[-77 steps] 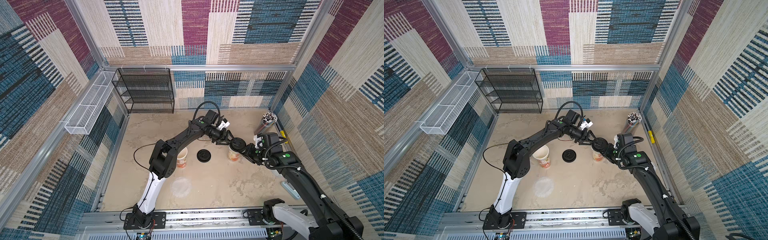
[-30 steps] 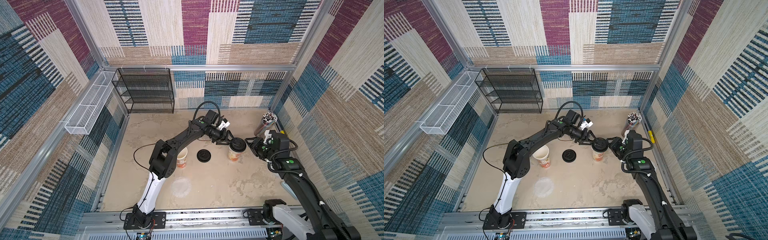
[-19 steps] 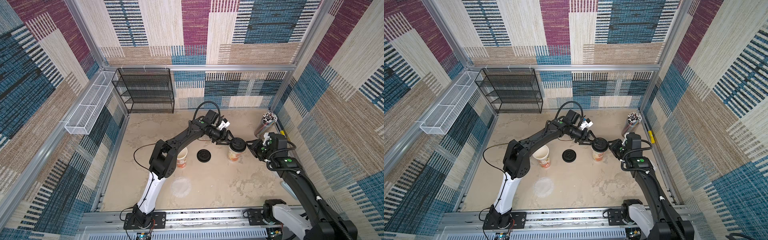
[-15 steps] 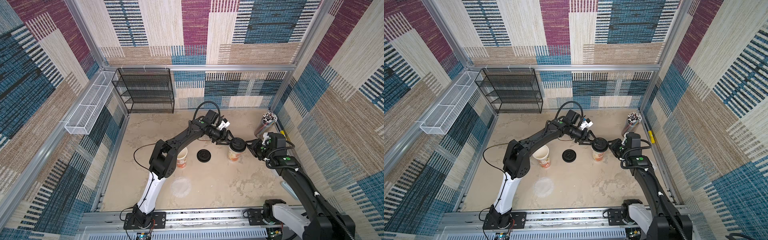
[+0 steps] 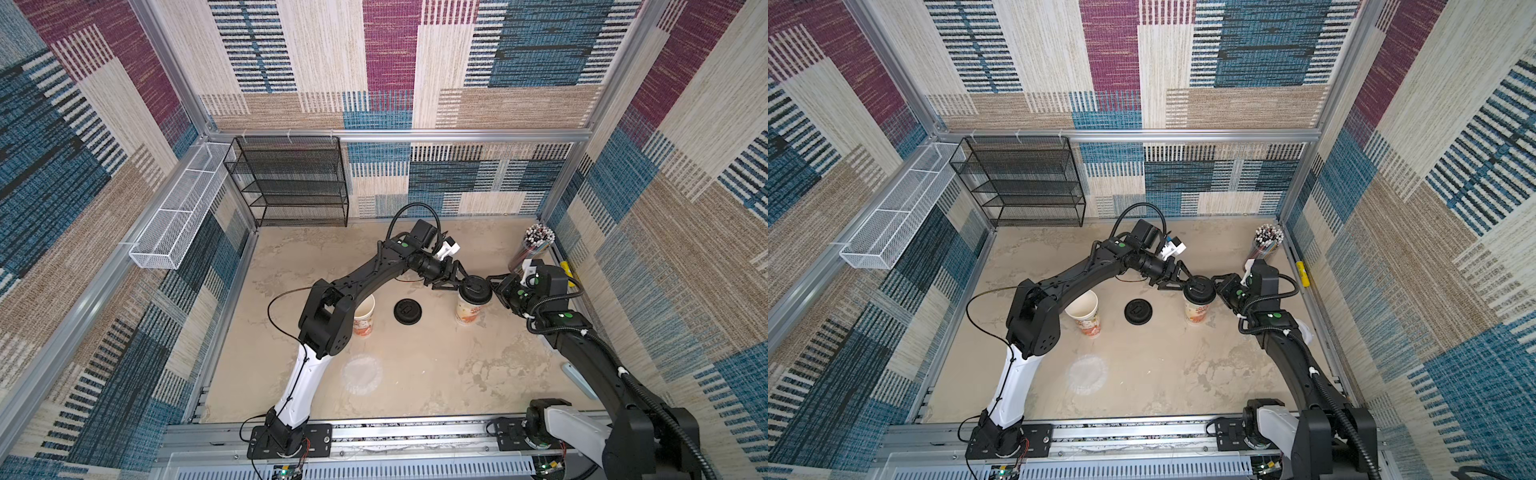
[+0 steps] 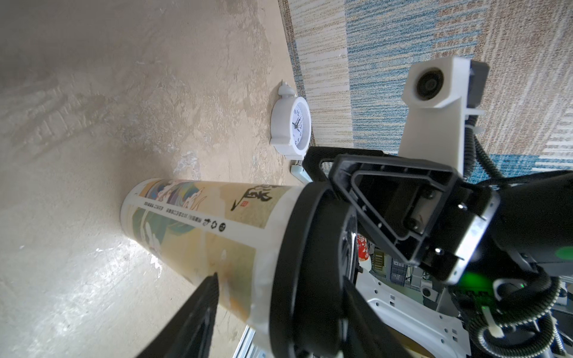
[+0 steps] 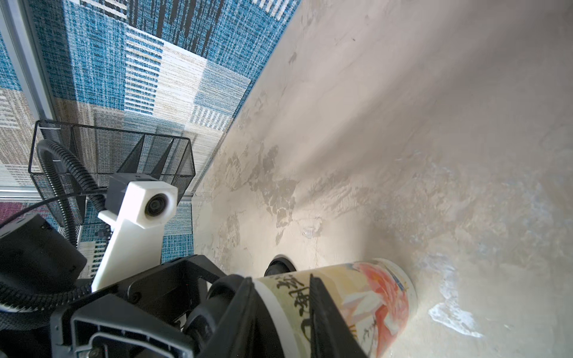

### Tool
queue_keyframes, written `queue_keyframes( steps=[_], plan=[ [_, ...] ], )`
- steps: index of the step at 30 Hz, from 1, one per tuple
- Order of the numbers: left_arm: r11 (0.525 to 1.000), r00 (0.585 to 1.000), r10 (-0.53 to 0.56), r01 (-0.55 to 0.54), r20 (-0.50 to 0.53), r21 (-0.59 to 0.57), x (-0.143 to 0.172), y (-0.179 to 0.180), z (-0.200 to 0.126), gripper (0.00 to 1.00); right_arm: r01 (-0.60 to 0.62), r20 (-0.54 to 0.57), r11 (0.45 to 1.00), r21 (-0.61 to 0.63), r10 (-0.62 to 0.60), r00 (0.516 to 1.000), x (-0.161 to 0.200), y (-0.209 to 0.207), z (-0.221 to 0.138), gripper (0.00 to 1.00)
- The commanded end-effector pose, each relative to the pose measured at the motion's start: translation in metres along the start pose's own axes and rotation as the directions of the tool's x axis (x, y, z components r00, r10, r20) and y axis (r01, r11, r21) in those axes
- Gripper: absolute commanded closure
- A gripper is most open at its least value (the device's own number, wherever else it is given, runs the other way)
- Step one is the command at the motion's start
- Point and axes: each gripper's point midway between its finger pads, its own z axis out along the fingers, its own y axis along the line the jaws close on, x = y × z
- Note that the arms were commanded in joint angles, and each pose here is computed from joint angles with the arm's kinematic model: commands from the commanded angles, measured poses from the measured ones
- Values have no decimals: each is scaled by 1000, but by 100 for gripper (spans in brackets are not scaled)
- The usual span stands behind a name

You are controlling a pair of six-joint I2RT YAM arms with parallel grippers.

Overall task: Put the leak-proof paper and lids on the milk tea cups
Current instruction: Secure the cup lid on the cup.

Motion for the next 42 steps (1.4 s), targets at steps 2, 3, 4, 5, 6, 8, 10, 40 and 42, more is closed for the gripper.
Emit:
queue_keyframes(
  steps=[2, 3, 4, 5, 6, 8, 10, 40, 42],
  plan=[
    [926, 977, -201, 168, -65, -339, 44, 85, 5, 39, -61, -245, 983, 175, 104, 964, 64, -51, -5, 70],
    [925, 977, -201, 168, -65, -342, 45, 86, 5, 39, -60, -249, 981, 182, 105, 963, 65, -52, -6, 71],
    [925, 977, -203, 169, -66, -341, 45, 86, 5, 39, -58, -252, 981, 186, 105, 962, 67, -54, -6, 71],
    [924, 977, -204, 170, -66, -342, 45, 87, 5, 39, -57, -255, 980, 191, 106, 961, 68, -56, -7, 71],
    [924, 977, -205, 171, -65, -343, 45, 87, 5, 39, -58, -257, 979, 195, 108, 960, 69, -57, -7, 71],
    [924, 976, -206, 171, -68, -342, 46, 87, 6, 39, -59, -258, 977, 205, 112, 960, 70, -60, -7, 71],
    [923, 976, -209, 173, -69, -343, 47, 88, 6, 39, -55, -248, 980, 193, 103, 963, 66, -55, -8, 71],
    [925, 980, -190, 159, -57, -344, 42, 83, 2, 39, -4, -162, 999, -31, -1, 987, 54, 12, -57, 69],
    [926, 980, -191, 160, -57, -342, 42, 84, 2, 39, -6, -160, 999, -36, 0, 987, 53, 12, -54, 70]
  ],
)
